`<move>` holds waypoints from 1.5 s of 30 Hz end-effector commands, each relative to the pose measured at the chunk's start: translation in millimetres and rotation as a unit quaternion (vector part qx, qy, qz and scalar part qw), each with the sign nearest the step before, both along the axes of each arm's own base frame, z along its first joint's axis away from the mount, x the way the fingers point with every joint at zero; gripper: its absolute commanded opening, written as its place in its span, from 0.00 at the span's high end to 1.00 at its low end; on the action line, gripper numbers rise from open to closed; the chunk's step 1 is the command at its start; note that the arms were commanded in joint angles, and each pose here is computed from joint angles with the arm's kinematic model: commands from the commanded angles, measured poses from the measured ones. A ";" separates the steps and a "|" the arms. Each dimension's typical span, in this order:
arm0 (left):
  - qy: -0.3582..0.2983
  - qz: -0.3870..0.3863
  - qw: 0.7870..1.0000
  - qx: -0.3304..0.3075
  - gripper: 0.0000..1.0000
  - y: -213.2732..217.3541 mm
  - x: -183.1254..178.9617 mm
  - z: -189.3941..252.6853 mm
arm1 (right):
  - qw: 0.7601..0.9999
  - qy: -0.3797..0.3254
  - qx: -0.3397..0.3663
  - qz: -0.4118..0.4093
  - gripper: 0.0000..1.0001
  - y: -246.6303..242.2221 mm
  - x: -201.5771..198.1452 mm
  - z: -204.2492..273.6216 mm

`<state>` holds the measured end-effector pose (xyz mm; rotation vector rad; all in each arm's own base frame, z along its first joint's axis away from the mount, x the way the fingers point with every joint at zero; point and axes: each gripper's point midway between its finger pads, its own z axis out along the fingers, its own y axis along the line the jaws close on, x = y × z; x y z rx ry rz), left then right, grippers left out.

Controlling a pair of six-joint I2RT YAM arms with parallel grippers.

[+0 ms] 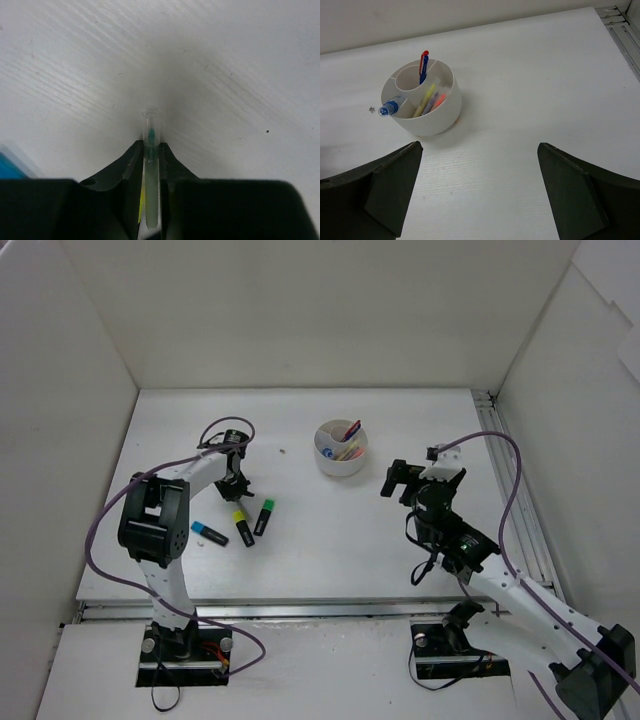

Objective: Sort the stationery into containers
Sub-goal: Pick up the pen from the center of the board.

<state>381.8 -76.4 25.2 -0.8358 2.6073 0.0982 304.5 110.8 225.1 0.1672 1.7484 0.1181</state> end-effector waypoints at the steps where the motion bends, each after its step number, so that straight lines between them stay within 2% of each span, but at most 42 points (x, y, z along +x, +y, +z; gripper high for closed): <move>1: -0.029 -0.001 1.000 -0.004 0.91 -7.7 16.4 20.2 | 0.999 -0.020 0.022 -0.025 0.02 -9.5 -3.2 12.0; 2: -0.031 -0.003 1.000 -0.006 1.00 -8.4 17.0 20.9 | 0.999 -0.021 0.022 -0.024 0.02 -9.6 -4.3 13.5; 11: -0.108 -0.069 0.992 -0.014 1.00 -21.5 44.8 65.0 | 0.998 -0.018 -0.002 0.063 0.02 12.7 -11.1 19.1; 12: -0.127 -0.086 0.988 -0.020 1.00 -24.6 46.3 77.2 | 0.994 -0.021 -0.003 0.105 0.02 27.3 -13.5 20.6; 14: -0.186 -0.172 0.966 -0.048 1.00 -48.9 57.9 100.8 | 0.989 -0.024 -0.010 0.146 0.02 40.6 -14.7 23.3; 15: -0.212 -0.216 0.951 -0.068 1.00 -62.9 50.8 114.7 | 0.986 -0.022 -0.011 0.168 0.02 48.5 -15.7 23.0; 16: -0.252 -0.264 0.925 -0.101 1.00 -81.7 53.2 131.8 | 0.985 -0.015 -0.010 0.171 0.02 52.0 -13.8 19.4; 21: -0.348 -0.445 0.819 -0.097 1.00 -134.2 16.8 182.8 | 0.979 -0.031 0.010 0.200 0.02 68.0 -11.8 27.1; 22: -0.353 -0.464 0.807 -0.095 1.00 -139.8 8.7 185.0 | 0.977 -0.039 0.017 0.207 0.02 71.2 -12.2 31.3; 23: -0.378 -0.495 0.778 -0.085 1.00 -145.8 -0.1 194.7 | 0.975 -0.043 0.030 0.215 0.02 76.3 -12.7 33.2; 24: -0.387 -0.519 0.757 -0.090 1.00 -157.5 -11.5 198.7 | 0.972 -0.052 0.040 0.227 0.02 82.0 -12.4 39.3; 25: -0.403 -0.549 0.725 -0.106 1.00 -169.9 -22.7 206.4 | 0.970 -0.054 0.046 0.233 0.02 85.6 -11.8 41.6; 27: -0.422 -0.594 0.675 -0.118 1.00 -181.8 -44.4 215.2 | 0.963 -0.047 0.058 0.259 0.02 99.4 -12.4 45.4; 32: -0.431 -0.648 0.614 -0.132 1.00 -199.0 -79.3 223.7 | 0.932 -0.019 0.082 0.354 0.02 135.8 -26.6 46.6; 34: -0.429 -0.660 0.603 -0.130 1.00 -205.2 -89.4 223.8 | 0.926 0.001 0.115 0.360 0.02 143.3 -29.8 42.1; 36: -0.432 -0.657 0.607 -0.120 1.00 -206.0 -93.6 224.0 | 0.925 0.005 0.140 0.354 0.02 145.7 -28.7 43.6; 38: -0.439 -0.665 0.596 -0.104 1.00 -207.5 -97.1 226.0 | 0.920 0.016 0.176 0.350 0.03 150.8 -28.9 43.4; 41: -0.440 -0.671 0.588 -0.103 1.00 -211.9 -104.4 227.6 | 0.917 0.033 0.207 0.340 0.08 156.4 -24.2 37.6; 45: -0.444 -0.665 0.593 -0.093 1.00 -210.5 -104.4 230.1 | 0.906 0.044 0.239 0.348 0.14 168.5 -20.8 34.7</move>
